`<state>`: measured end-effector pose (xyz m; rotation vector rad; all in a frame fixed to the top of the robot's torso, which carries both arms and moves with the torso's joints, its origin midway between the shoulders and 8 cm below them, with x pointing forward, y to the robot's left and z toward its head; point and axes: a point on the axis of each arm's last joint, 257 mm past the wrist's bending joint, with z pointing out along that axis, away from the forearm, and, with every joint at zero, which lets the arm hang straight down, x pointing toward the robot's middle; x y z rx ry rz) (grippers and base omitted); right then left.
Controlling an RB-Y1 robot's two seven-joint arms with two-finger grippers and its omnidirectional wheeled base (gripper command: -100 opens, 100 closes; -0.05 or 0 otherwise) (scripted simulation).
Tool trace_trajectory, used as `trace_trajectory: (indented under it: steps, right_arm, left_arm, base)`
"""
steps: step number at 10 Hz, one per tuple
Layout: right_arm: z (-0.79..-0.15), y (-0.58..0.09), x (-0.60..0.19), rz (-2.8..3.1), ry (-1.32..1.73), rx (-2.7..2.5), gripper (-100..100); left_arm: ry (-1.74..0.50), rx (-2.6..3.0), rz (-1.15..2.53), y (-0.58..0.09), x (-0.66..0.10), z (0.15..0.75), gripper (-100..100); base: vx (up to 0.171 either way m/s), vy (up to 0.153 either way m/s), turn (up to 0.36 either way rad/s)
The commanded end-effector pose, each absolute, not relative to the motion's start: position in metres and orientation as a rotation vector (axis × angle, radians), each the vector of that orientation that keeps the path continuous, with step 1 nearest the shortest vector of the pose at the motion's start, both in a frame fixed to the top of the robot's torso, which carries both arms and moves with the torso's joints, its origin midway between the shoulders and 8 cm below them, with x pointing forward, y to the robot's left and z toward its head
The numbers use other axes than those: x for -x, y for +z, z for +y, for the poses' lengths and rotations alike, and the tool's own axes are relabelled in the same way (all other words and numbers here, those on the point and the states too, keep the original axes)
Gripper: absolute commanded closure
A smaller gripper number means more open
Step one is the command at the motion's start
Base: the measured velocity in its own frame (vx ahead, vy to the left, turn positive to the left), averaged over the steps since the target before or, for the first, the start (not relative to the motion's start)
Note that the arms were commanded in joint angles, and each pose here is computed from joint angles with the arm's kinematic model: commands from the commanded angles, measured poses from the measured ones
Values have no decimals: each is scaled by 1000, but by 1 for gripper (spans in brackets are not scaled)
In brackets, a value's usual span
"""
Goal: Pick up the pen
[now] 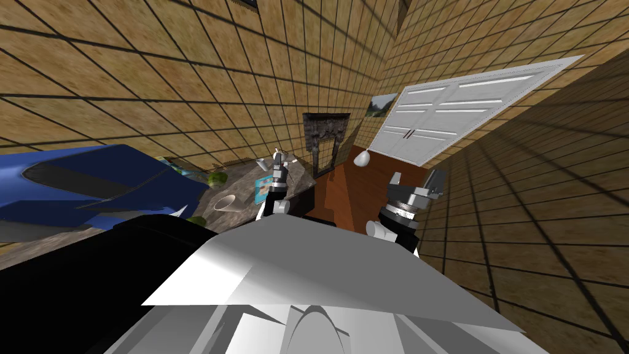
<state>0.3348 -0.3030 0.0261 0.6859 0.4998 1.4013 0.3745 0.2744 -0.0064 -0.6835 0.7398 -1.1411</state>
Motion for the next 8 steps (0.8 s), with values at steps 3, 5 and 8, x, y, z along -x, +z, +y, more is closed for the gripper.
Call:
trace_trajectory:
  steps: [3,5,8]
  right_arm:
    - [-303,26,-335,500,1401,-686,0]
    - [-303,26,-335,500,1401,-686,0]
    - [-303,26,-335,500,1401,-686,0]
  left_arm:
    - [-1098,678,841,-24,-380,284,-100]
    - [-1053,697,917,-40,-385,298,-100]
    - [-996,727,1001,-60,-388,317,-100]
  base:
    - [5,-5,-35]
    - [8,-10,-53]
    - [7,-8,-54]
